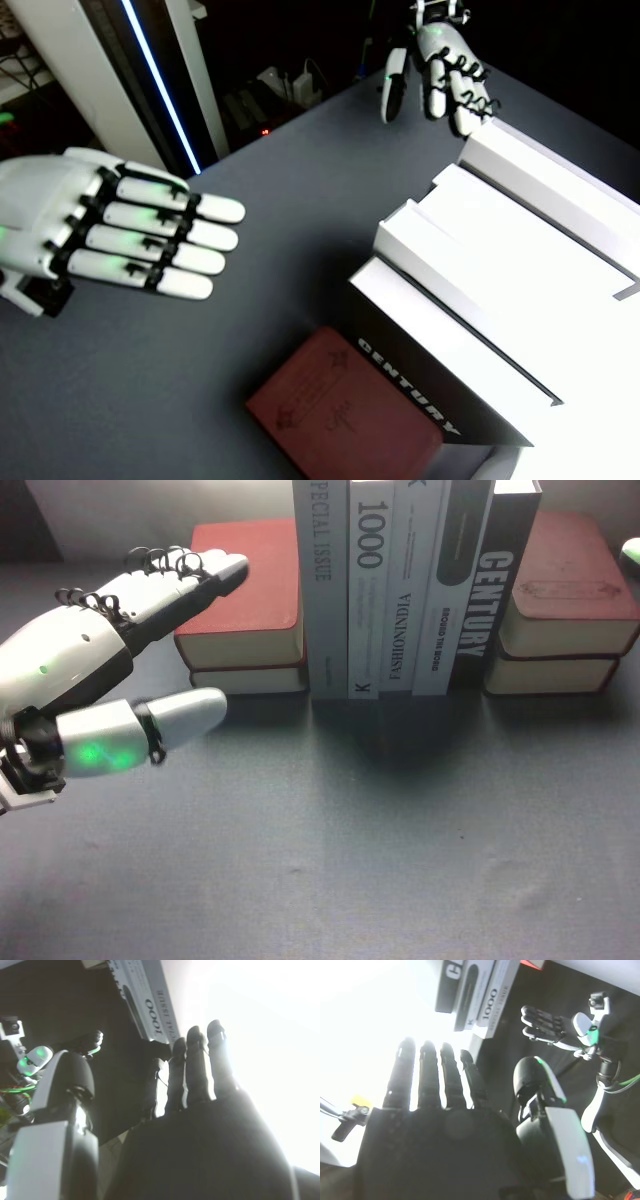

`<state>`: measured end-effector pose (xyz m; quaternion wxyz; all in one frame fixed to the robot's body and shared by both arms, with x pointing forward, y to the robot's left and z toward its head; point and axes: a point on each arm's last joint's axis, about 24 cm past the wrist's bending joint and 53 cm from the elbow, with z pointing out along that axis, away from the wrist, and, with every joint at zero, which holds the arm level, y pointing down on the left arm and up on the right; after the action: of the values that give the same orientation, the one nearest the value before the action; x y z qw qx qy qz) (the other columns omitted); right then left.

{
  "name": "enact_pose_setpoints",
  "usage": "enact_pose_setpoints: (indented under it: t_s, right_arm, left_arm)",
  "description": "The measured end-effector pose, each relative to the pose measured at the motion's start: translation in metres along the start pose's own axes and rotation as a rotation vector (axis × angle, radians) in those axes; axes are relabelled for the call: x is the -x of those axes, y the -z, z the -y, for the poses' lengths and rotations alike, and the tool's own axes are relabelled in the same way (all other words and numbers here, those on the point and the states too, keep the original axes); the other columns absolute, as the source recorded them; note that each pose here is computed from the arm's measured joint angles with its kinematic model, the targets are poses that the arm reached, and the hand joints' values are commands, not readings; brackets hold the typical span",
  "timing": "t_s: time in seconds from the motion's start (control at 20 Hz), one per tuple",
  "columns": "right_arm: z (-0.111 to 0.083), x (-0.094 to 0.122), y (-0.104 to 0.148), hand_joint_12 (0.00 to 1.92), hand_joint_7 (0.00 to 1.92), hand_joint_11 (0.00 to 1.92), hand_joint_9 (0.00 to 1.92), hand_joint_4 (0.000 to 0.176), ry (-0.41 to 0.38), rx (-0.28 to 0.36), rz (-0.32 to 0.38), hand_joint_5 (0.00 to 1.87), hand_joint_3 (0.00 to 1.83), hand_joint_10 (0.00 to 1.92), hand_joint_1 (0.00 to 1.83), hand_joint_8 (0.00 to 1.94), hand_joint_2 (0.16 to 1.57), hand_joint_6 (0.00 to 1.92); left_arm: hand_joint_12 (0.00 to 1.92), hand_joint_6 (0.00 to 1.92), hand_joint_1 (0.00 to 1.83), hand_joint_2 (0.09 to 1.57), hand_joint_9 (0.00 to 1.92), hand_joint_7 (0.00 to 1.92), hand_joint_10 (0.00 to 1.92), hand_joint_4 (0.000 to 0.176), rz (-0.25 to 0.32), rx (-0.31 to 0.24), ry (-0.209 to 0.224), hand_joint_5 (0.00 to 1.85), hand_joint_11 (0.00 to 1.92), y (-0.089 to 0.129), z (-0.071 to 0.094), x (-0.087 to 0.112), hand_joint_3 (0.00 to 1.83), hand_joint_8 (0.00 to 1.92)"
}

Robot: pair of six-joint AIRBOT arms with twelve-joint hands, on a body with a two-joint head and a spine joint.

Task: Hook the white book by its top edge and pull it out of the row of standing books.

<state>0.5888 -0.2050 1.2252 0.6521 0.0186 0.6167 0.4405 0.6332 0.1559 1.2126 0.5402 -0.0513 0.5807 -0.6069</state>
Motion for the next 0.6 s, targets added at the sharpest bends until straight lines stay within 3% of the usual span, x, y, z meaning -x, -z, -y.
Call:
enact_pose_setpoints:
  t_s: [0.05,0.15,0.25,0.3,0.4,0.5,0.6]
  right_arm:
    - [0.000,0.000,0.000,0.00,0.00,0.00,0.00,0.000,0.000,-0.001,0.000,0.00,0.02,0.00,0.48,0.00,1.42,0.00]
    - [0.001,0.001,-0.001,0.00,0.00,0.00,0.00,0.000,0.000,-0.002,0.003,0.00,0.01,0.00,0.55,0.00,1.42,0.00]
    - [-0.001,0.007,-0.007,0.00,0.00,0.00,0.00,0.000,-0.005,0.010,0.029,0.02,0.00,0.00,0.65,0.00,1.41,0.01]
    - [-0.003,0.014,-0.014,0.00,0.00,0.00,0.00,0.000,-0.006,0.023,0.054,0.01,0.00,0.00,0.62,0.00,1.41,0.00]
    - [-0.009,0.023,-0.030,0.00,0.00,0.00,0.00,0.000,0.003,0.047,0.097,0.01,0.01,0.00,0.50,0.00,1.44,0.00]
    - [-0.018,0.028,-0.051,0.00,0.00,0.00,0.00,0.000,0.015,0.079,0.121,0.03,0.01,0.00,0.45,0.00,1.43,0.01]
    - [-0.022,0.024,-0.069,0.00,0.00,0.00,0.00,0.000,0.019,0.090,0.113,0.05,0.00,0.00,0.48,0.00,1.43,0.02]
  left_arm:
    - [0.00,0.00,0.13,1.36,0.00,0.00,0.00,0.028,0.003,0.001,0.000,0.00,0.00,0.000,-0.001,0.001,0.00,0.00]
    - [0.00,0.00,0.20,1.35,0.00,0.00,0.00,0.020,0.015,0.008,0.006,0.00,0.00,-0.001,-0.005,0.002,0.00,0.00]
    - [0.00,0.00,0.19,1.33,0.00,0.00,0.00,0.028,0.014,0.009,0.006,0.00,0.00,-0.001,-0.005,0.002,0.00,0.00]
    - [0.00,0.00,0.16,1.34,0.00,0.00,0.00,0.045,0.019,0.010,0.008,0.00,0.00,-0.001,-0.005,0.003,0.00,0.00]
    - [0.00,0.00,0.17,1.32,0.00,0.00,0.00,0.033,0.028,0.017,0.012,0.00,0.00,0.001,-0.007,0.005,0.00,0.00]
    - [0.00,0.00,0.13,1.33,0.00,0.00,0.00,0.035,0.023,0.028,0.012,0.00,0.00,0.004,-0.011,0.003,0.00,0.00]
    - [0.00,0.00,0.09,1.33,0.00,0.00,0.00,0.056,0.024,0.033,0.013,0.00,0.00,0.005,-0.013,0.003,0.00,0.00]
